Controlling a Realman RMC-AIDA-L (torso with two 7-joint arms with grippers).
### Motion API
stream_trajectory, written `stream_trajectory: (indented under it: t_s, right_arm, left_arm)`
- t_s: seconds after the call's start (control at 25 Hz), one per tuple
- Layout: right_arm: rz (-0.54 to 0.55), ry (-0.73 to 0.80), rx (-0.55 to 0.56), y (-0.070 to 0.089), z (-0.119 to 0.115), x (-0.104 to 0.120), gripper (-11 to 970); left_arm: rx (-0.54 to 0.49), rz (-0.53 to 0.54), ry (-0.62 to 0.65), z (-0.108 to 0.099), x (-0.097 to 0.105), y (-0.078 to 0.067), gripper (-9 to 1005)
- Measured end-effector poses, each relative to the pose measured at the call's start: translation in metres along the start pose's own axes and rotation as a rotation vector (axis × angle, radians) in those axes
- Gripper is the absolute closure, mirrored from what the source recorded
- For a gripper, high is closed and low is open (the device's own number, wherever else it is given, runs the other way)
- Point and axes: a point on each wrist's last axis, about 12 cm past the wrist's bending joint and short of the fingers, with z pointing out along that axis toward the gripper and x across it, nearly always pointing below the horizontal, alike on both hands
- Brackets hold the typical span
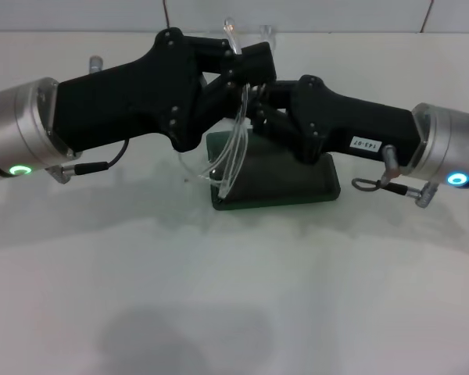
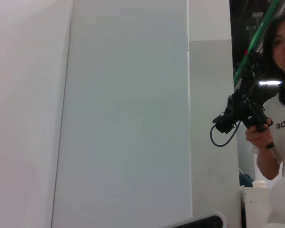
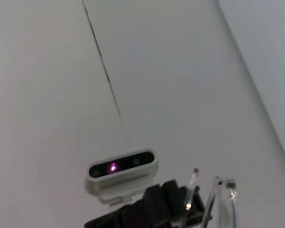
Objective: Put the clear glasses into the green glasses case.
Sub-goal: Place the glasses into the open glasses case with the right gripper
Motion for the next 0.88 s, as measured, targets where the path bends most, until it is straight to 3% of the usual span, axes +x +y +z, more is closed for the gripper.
stream_trajectory:
  t_s: [0.44,0.88]
  right_arm:
    - [-0.004,-0.042,0.058,-0.001,-0.016,0.000,851]
    - [0.003,-0.029,0.037,0.003,-0.015,0.004,851]
  left_arm:
    - [-0.011,0.002,-0.004,-0.002,0.000,0.000,941]
    - [-0.013,-0.001,-0.005,-0.004,0.001,-0.002,941]
